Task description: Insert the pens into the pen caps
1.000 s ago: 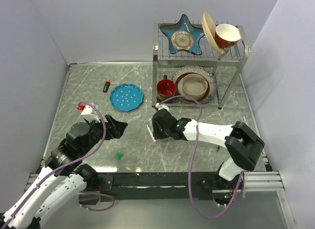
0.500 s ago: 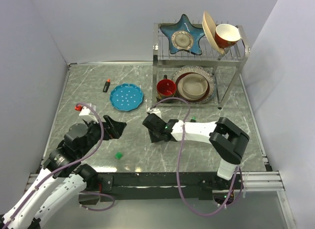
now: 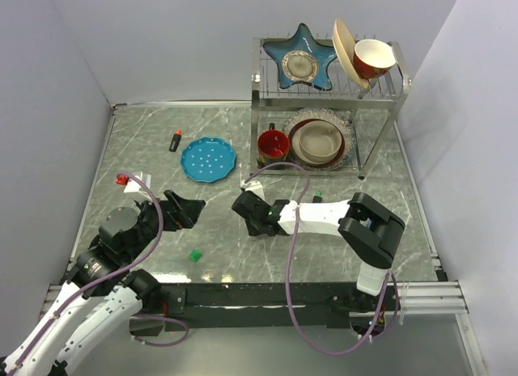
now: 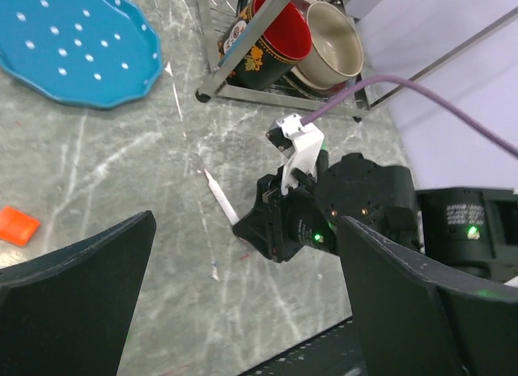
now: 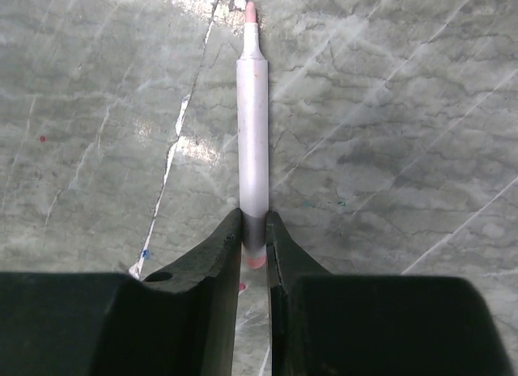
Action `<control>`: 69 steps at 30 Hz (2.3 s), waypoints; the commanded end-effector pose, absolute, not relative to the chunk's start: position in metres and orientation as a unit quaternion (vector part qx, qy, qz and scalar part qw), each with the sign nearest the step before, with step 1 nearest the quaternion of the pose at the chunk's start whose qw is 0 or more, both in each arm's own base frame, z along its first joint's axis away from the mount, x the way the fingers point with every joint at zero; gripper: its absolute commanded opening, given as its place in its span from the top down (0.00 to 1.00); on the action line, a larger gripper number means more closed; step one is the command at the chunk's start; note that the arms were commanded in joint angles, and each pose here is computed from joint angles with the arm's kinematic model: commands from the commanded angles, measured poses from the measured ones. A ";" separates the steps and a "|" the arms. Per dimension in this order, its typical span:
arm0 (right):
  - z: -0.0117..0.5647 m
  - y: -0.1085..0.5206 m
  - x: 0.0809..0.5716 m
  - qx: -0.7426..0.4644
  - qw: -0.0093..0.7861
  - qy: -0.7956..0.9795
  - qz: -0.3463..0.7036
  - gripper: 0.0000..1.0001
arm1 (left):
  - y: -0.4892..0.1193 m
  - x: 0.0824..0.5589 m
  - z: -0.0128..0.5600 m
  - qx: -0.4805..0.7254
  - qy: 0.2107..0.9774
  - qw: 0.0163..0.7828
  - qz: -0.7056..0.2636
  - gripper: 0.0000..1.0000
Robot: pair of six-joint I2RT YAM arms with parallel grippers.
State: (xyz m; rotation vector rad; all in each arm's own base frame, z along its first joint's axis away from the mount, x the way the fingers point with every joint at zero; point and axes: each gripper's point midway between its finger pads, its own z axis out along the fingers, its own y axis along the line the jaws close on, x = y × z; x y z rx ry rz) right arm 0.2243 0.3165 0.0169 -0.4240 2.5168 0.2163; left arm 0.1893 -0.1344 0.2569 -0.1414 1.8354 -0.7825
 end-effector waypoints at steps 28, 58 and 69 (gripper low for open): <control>0.171 0.363 0.165 -0.139 0.382 0.832 0.377 1.00 | -0.212 0.221 0.197 -0.093 0.803 0.407 -0.424 0.31; 0.209 0.377 0.112 -0.178 0.325 0.750 0.547 0.58 | -0.243 0.165 0.234 0.018 0.735 0.361 -0.573 0.99; 0.225 0.383 0.103 -0.182 0.315 0.723 0.587 0.88 | -0.240 0.158 0.238 0.021 0.724 0.365 -0.584 0.99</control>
